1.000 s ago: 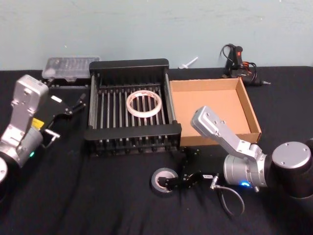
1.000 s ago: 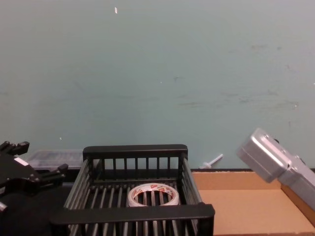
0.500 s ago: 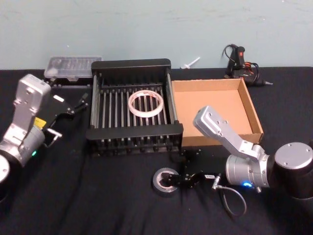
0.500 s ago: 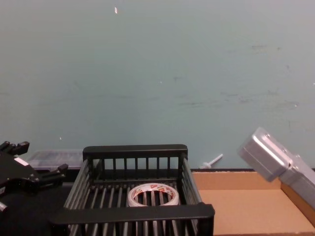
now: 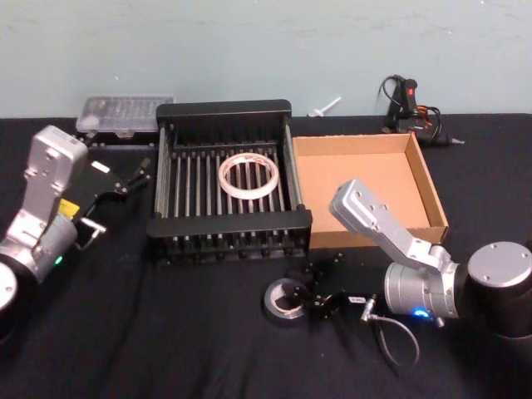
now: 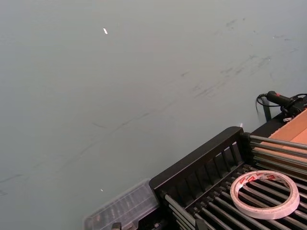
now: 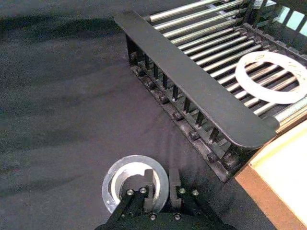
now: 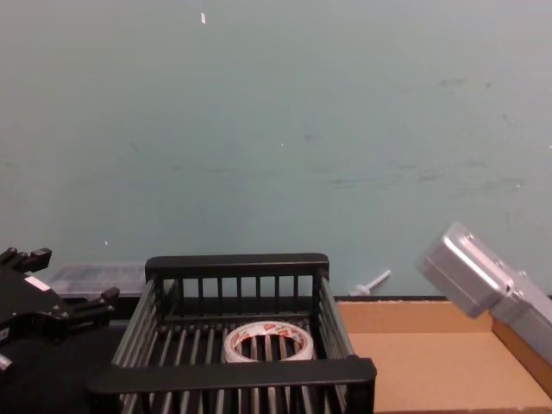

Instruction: Pick up the white tape and place it into the black box , Pick up the silver tape and place it into the brown box.

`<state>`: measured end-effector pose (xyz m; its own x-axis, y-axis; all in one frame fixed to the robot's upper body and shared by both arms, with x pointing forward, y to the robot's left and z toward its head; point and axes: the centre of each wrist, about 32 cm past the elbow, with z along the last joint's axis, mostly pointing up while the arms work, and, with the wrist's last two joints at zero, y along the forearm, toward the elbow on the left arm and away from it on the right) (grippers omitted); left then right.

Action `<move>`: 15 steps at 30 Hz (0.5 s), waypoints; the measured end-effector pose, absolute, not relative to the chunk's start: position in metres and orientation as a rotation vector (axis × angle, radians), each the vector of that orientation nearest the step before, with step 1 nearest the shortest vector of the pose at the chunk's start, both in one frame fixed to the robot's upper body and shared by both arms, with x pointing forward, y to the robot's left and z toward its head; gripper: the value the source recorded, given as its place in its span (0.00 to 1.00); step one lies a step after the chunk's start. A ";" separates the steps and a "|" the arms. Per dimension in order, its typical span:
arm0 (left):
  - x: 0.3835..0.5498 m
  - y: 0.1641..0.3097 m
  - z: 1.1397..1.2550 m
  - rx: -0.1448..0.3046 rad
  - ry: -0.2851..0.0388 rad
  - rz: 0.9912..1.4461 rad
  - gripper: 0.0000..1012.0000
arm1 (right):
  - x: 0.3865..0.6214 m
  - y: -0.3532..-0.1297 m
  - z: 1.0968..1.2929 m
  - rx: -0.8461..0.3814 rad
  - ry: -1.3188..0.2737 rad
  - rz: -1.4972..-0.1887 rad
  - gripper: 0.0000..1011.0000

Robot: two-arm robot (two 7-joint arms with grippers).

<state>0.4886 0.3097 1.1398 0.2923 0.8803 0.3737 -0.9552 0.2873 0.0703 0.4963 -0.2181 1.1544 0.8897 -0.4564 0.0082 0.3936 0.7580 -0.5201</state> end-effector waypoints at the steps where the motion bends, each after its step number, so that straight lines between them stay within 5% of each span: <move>1: 0.489 0.310 1.140 0.305 -0.285 1.248 0.99 | 0.496 -0.218 1.154 -0.539 0.122 -0.464 0.19; 15: 0.489 0.310 1.140 0.304 -0.285 1.248 0.99 | 0.494 -0.221 1.159 -0.507 0.108 -0.450 0.16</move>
<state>0.4886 0.3097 1.1398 0.2922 0.8803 0.3737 -0.9553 0.2873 0.0703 0.4944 -0.2214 1.1594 0.8972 -0.4415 0.0099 0.3888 0.7792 -0.4916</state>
